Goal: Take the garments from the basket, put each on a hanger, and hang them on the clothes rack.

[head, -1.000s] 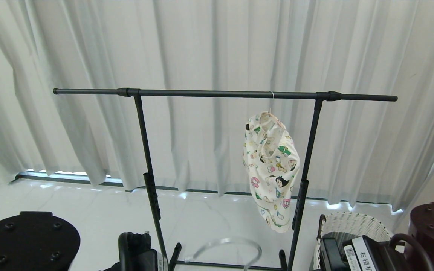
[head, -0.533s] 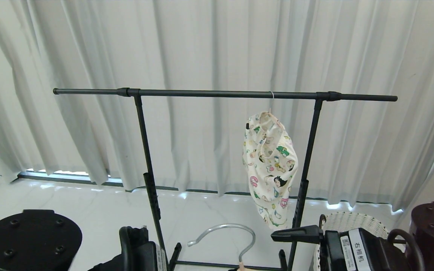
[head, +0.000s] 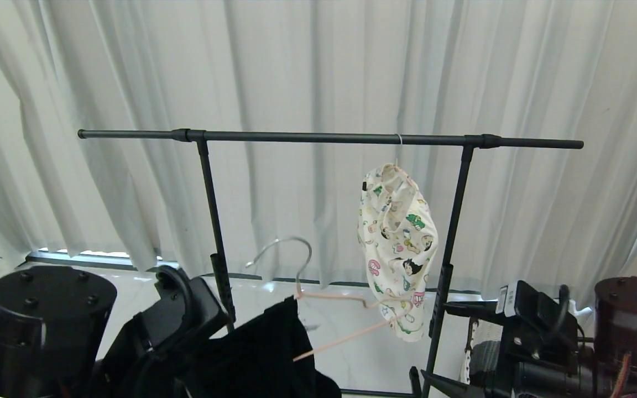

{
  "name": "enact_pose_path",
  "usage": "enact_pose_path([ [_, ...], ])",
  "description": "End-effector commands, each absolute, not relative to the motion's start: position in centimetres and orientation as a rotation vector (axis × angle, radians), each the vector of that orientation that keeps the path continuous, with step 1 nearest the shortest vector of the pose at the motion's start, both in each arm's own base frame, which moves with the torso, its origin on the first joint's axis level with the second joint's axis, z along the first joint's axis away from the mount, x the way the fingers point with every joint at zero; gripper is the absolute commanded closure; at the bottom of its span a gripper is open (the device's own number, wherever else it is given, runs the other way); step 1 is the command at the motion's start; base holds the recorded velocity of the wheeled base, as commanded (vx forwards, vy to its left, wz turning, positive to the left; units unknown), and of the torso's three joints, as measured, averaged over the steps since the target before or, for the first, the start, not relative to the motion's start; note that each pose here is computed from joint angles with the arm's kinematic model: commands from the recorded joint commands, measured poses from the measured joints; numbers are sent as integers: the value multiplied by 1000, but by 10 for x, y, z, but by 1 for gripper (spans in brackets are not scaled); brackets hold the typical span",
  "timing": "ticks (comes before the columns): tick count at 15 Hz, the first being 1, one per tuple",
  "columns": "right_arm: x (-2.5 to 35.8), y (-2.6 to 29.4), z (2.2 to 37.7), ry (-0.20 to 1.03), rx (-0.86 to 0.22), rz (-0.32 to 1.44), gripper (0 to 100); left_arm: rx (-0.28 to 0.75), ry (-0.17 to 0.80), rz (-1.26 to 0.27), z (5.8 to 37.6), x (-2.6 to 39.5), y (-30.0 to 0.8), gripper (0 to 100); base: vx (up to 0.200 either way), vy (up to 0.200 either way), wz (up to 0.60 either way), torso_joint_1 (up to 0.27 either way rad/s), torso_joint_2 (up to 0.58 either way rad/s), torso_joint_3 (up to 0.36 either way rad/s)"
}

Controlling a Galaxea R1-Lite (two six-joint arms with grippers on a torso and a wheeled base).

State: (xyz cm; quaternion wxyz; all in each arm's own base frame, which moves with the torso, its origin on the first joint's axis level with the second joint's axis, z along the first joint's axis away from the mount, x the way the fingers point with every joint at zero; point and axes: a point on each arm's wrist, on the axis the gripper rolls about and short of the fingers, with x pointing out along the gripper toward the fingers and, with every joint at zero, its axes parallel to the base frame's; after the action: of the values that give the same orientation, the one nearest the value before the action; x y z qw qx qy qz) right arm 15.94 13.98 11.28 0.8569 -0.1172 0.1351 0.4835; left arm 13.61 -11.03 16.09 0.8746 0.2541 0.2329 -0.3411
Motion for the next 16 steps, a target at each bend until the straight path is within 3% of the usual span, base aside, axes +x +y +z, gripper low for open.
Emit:
enact_pose_path([
  [1,166,144,100,413,-188,962,0,510,443,-687,174,148,-115,100,0,0,0,0,0,0],
  [3,173,163,103,478,-32,941,0,496,409,-677,184,151,-117,100,0,0,0,0,0,0],
  [6,199,194,113,474,133,797,0,478,365,-666,194,155,-119,100,0,0,0,0,0,0],
  [10,204,216,104,484,159,739,0,455,280,-670,205,165,-130,100,0,0,0,0,0,0],
  [16,204,239,114,439,194,766,0,456,271,-686,207,163,-133,100,0,0,0,0,0,0],
])
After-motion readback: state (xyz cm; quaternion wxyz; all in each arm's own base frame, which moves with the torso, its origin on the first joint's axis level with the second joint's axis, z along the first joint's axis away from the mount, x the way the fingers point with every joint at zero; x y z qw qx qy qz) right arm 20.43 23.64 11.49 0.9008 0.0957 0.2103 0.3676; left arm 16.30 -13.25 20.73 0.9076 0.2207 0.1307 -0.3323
